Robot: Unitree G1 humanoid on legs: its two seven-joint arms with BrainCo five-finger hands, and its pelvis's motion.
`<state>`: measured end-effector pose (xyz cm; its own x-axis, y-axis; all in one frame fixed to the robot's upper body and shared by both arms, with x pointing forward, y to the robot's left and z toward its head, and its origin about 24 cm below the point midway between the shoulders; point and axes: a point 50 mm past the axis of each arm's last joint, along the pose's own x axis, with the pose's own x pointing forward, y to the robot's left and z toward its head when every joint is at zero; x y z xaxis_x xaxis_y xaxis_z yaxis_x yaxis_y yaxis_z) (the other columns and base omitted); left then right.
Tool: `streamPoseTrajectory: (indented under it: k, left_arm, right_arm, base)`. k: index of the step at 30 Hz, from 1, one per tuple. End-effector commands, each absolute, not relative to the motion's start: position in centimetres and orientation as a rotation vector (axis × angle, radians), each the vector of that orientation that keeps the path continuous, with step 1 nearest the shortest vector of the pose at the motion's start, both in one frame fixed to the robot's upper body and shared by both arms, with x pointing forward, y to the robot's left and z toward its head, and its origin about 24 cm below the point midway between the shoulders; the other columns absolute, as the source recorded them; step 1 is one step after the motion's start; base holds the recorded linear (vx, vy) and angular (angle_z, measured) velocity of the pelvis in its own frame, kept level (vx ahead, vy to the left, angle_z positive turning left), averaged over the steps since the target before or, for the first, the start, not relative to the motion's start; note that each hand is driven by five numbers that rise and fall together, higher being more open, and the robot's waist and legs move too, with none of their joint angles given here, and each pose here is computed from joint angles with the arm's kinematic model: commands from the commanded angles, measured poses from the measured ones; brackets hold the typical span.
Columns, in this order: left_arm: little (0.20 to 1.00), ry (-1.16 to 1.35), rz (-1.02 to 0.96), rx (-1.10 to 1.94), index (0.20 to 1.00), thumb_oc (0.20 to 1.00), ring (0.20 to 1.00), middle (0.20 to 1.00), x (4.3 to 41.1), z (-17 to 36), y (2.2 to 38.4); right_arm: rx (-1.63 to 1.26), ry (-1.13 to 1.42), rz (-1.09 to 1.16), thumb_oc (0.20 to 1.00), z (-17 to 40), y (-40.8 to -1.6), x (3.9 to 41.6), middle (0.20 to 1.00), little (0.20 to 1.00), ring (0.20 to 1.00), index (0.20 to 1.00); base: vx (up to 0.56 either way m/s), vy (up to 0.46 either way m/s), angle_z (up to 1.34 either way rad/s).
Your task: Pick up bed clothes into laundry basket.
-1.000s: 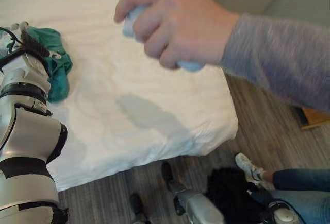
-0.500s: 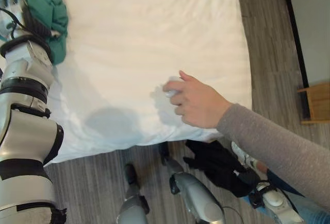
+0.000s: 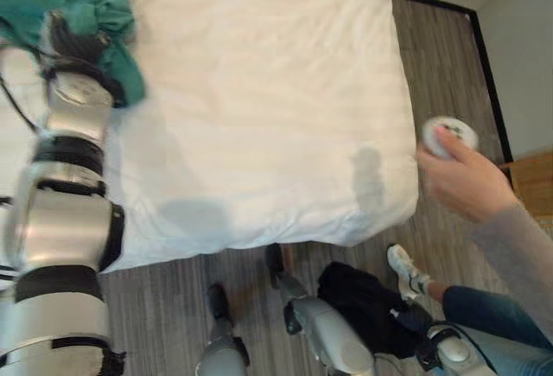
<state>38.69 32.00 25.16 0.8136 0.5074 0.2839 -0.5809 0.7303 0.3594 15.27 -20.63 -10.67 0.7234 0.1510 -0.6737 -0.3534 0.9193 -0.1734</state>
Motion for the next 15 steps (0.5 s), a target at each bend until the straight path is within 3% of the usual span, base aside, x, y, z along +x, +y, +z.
streamPoseTrajectory:
  k: [1,4,9,10,15]
  left_arm:
    - [0.200,-0.152,0.309,0.096,0.200,0.200,0.200,0.200,40.0,17.5,24.8]
    - [0.200,-0.046,0.062,-0.069,0.200,0.200,0.200,0.200,36.9,9.1,18.2]
    - [0.200,0.074,-0.061,-0.213,0.200,0.200,0.200,0.200,31.7,3.4,17.0]
    - [0.200,0.121,-0.092,-0.260,0.200,0.200,0.200,0.200,29.6,1.7,17.3]
    - [0.200,0.187,-0.122,-0.240,0.200,0.200,0.200,0.200,25.9,-0.3,19.2]
  right_arm:
    - [-0.334,0.599,0.231,0.200,-9.0,-21.3,18.6,0.200,0.200,0.200,0.200]
    - [-0.335,0.536,0.171,0.200,-7.8,-21.8,20.0,0.200,0.200,0.200,0.200]
    - [-0.340,0.522,0.100,0.200,-7.1,-23.6,19.7,0.200,0.200,0.200,0.200]
    - [-0.351,0.525,0.075,0.200,-6.9,-24.4,19.4,0.200,0.200,0.200,0.200]
    - [-0.360,0.479,0.053,0.200,-5.7,-25.4,19.7,0.200,0.200,0.200,0.200]
  base:
    - [-0.02,0.030,0.09]
    - [-0.02,0.043,0.19]
    - [0.01,0.042,0.07]
    - [0.01,0.027,0.22]
    - [0.00,0.011,0.20]
